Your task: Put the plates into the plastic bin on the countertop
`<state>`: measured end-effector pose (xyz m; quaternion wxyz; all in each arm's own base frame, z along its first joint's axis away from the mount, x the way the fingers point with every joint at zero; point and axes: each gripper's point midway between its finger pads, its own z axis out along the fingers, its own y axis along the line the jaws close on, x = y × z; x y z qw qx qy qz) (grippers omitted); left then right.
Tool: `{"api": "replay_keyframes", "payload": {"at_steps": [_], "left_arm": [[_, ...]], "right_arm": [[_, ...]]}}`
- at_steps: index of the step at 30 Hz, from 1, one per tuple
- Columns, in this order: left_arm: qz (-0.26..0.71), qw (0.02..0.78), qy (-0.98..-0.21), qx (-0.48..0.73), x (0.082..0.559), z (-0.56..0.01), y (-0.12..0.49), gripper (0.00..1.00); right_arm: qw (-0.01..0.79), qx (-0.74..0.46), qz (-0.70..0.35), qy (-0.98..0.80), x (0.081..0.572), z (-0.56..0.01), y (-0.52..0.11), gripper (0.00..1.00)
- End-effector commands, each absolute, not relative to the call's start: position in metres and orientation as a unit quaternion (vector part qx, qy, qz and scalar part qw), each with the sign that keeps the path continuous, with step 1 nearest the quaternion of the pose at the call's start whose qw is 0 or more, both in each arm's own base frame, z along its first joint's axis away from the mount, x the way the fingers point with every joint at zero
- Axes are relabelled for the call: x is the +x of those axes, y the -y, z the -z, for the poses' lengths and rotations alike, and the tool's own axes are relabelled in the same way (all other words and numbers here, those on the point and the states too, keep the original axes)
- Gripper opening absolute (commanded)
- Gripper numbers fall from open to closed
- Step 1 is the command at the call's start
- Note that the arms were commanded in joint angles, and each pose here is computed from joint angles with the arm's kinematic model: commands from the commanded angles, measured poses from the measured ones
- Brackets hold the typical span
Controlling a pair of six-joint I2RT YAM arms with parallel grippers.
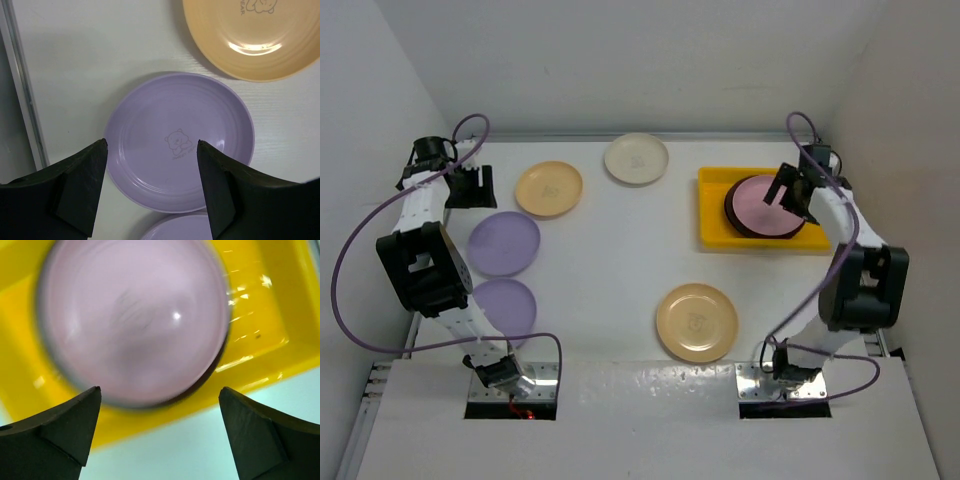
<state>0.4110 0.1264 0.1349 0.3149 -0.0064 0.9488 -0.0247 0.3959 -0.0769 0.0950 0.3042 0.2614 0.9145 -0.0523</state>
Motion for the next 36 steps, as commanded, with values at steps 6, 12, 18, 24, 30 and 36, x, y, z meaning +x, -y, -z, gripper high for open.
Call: {"api": "replay_keyframes", "payload": {"at_steps": [6, 12, 18, 24, 30, 36], "left_arm": [[0.032, 0.357, -0.933, 0.022, 0.415, -0.170, -0.109, 0.75], [0.038, 0.356, -0.933, 0.036, 0.414, -0.170, -0.094, 0.75], [0.041, 0.350, -0.934, 0.048, 0.408, -0.165, -0.085, 0.75], [0.034, 0.354, -0.933, 0.051, 0.408, -0.169, -0.087, 0.75], [0.040, 0.342, -0.938, 0.045, 0.411, -0.158, -0.088, 0.75], [0.045, 0.341, -0.938, 0.041, 0.417, -0.157, -0.085, 0.75]], "right_arm": [[0.261, 0.036, -0.115, -0.958, 0.284, -0.099, -0.064, 0.53], [0.151, -0.015, -0.122, -0.981, 0.191, -0.019, -0.107, 0.85], [0.158, -0.008, -0.088, -0.984, 0.174, 0.009, -0.104, 0.43], [0.204, -0.039, -0.074, -0.975, 0.190, -0.017, -0.103, 0.00], [0.403, 0.059, -0.139, -0.903, 0.292, -0.142, -0.092, 0.00], [0.390, 0.315, -0.072, -0.863, 0.350, -0.141, 0.032, 0.00]]}}
